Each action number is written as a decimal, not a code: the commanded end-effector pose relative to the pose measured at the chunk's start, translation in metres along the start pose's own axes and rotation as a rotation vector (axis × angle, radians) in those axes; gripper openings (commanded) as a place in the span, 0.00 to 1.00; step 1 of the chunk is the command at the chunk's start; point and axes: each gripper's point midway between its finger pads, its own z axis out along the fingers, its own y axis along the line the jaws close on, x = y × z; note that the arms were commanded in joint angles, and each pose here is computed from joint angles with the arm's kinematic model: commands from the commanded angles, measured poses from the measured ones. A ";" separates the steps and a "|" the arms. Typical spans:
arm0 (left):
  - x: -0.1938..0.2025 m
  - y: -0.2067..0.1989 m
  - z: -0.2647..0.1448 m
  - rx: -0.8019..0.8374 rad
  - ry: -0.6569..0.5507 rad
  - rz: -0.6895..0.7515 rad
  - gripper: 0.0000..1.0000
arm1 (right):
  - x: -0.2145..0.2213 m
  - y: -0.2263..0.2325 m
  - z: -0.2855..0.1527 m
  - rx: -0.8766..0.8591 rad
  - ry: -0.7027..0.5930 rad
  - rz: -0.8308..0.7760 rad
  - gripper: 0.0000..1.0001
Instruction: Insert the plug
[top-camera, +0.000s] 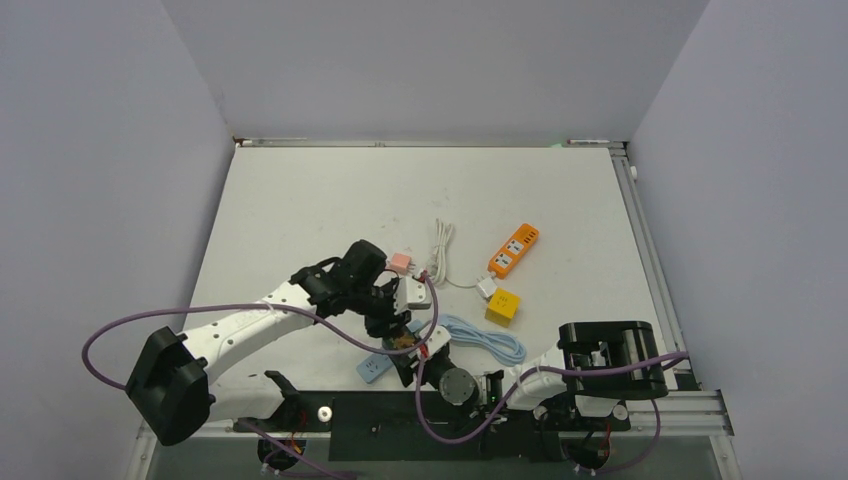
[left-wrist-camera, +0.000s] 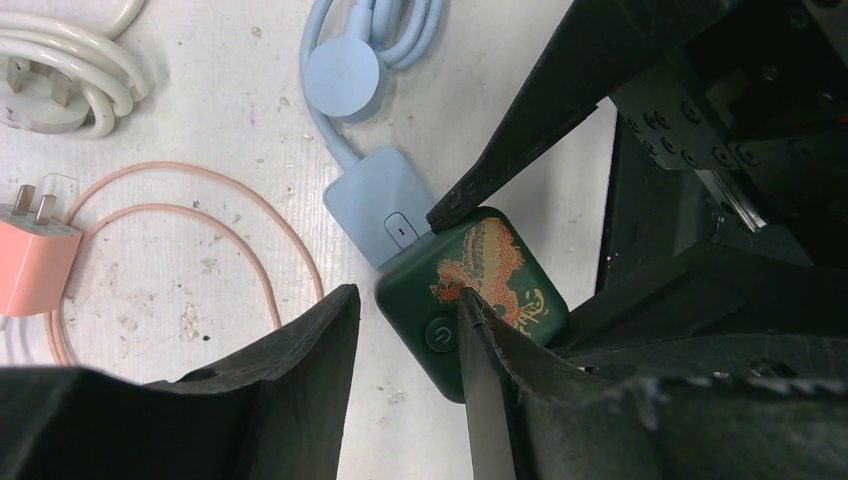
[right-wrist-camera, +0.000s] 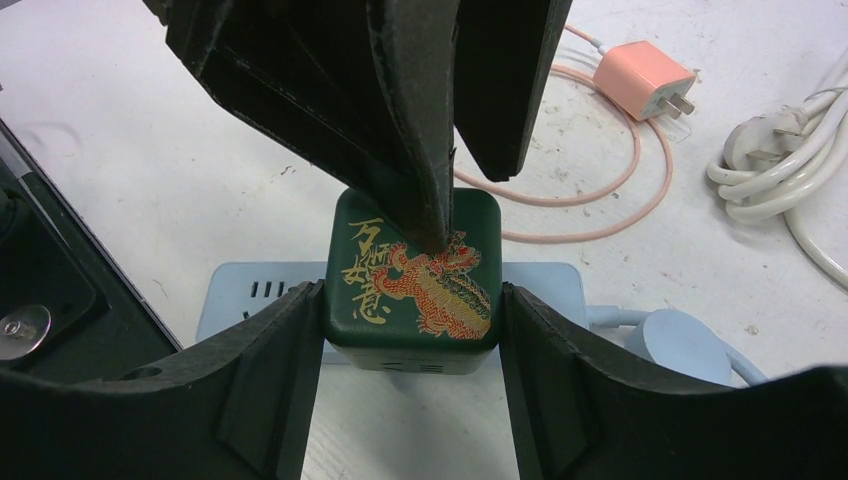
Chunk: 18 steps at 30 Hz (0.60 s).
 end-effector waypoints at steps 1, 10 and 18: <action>0.077 -0.002 0.001 -0.033 0.279 -0.019 0.37 | 0.027 -0.001 -0.008 -0.020 0.080 -0.009 0.05; 0.104 -0.008 -0.001 -0.036 0.350 0.022 0.34 | 0.033 0.005 -0.002 -0.004 0.177 -0.057 0.05; 0.115 -0.017 0.000 -0.022 0.351 0.022 0.33 | 0.035 0.010 -0.003 -0.014 0.277 -0.091 0.05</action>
